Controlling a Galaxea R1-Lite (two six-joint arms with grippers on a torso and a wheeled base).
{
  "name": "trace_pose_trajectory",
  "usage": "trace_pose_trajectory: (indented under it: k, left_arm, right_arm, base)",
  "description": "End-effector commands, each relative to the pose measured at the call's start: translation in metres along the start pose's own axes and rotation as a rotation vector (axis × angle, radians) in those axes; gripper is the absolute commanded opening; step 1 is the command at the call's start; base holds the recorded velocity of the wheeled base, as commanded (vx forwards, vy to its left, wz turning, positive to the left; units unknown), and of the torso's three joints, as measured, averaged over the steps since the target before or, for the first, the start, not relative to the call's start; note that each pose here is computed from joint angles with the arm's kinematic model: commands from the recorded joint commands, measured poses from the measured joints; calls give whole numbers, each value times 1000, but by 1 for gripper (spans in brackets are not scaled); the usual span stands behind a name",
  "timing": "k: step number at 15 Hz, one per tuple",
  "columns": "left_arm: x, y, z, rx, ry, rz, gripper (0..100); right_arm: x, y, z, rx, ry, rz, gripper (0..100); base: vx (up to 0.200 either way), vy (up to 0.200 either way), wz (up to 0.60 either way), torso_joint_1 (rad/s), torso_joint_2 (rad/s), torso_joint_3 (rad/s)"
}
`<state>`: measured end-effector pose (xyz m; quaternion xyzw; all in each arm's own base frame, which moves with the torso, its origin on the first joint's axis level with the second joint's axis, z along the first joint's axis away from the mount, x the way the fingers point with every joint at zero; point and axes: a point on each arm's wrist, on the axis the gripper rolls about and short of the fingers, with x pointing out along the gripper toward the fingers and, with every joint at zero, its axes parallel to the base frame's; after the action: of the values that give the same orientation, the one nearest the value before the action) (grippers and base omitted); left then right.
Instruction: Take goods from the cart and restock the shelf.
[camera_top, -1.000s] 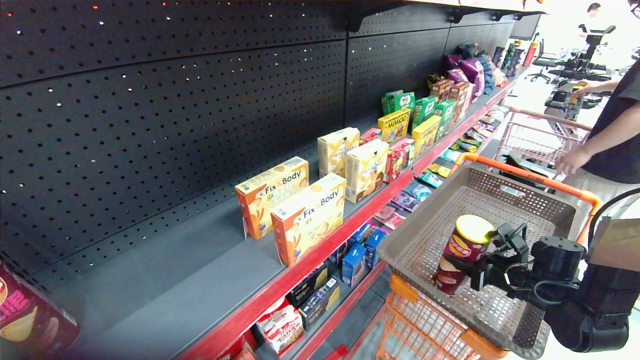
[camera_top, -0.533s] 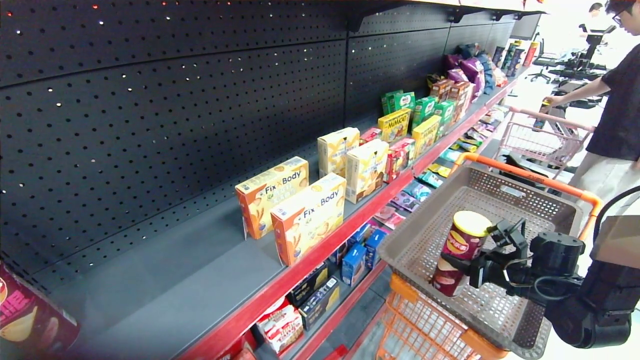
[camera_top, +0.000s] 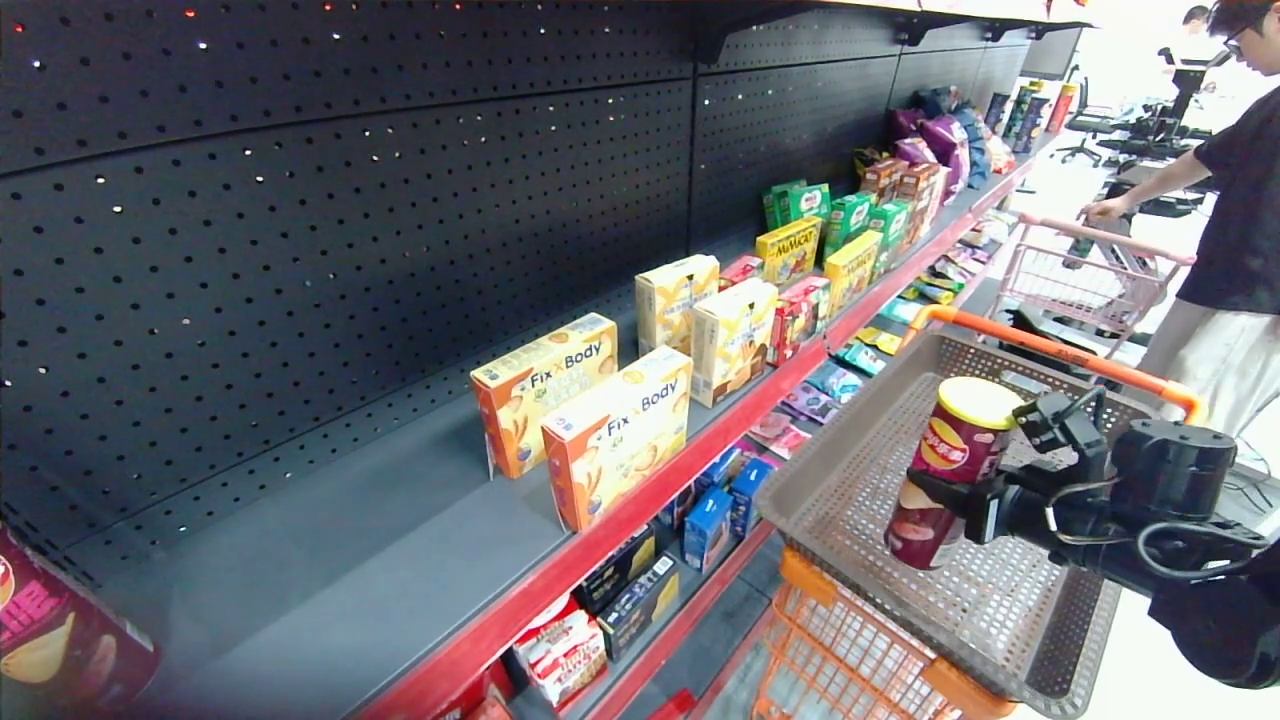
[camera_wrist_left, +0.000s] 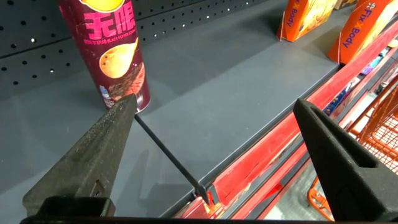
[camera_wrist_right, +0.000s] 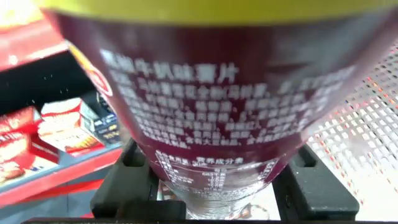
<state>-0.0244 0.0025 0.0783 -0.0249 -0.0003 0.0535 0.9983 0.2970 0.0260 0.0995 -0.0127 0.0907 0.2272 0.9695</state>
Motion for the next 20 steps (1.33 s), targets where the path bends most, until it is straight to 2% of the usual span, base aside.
trace_pose_trajectory:
  k: [1,5,6,7,8,9,11,14,18,20]
  left_arm:
    - [0,0,0,-1,1,0,100]
    - [0,0,0,-1,1,0,100]
    - [0,0,0,-1,1,0,100]
    - [0,0,0,-1,1,0,100]
    - [0,0,0,-1,1,0,100]
    - [0,0,0,-1,1,0,100]
    - [0,0,0,-1,1,0,100]
    - [0,0,0,-1,-1,2,100]
    - [0,0,0,-1,1,0,100]
    - [0,0,0,-1,1,0,100]
  right_arm:
    - [-41,29,27,12,-52,-50,0]
    - [-101,50,25,-6,-83,-80,0]
    - [-101,50,25,-6,-83,-80,0]
    - [-128,59,25,-22,-117,-88,0]
    - [-128,59,25,-22,-117,-88,0]
    - [-149,66,17,-44,-125,-102,0]
    - [-171,74,11,-53,-153,-196,0]
    - [-181,75,15,-54,-192,-351,0]
    - [-180,76,15,-44,-191,-369,0]
    - [-179,74,16,-82,-185,-407,0]
  base:
    - [0,0,0,0,0,0]
    - [0,0,0,0,0,0]
    - [0,0,0,0,0,0]
    - [0,0,0,0,0,0]
    - [0,0,0,0,0,0]
    - [0,0,0,0,0,0]
    - [0,0,0,0,0,0]
    - [0,0,0,0,0,0]
    - [0,0,0,0,0,0]
    - [0,0,0,0,0,0]
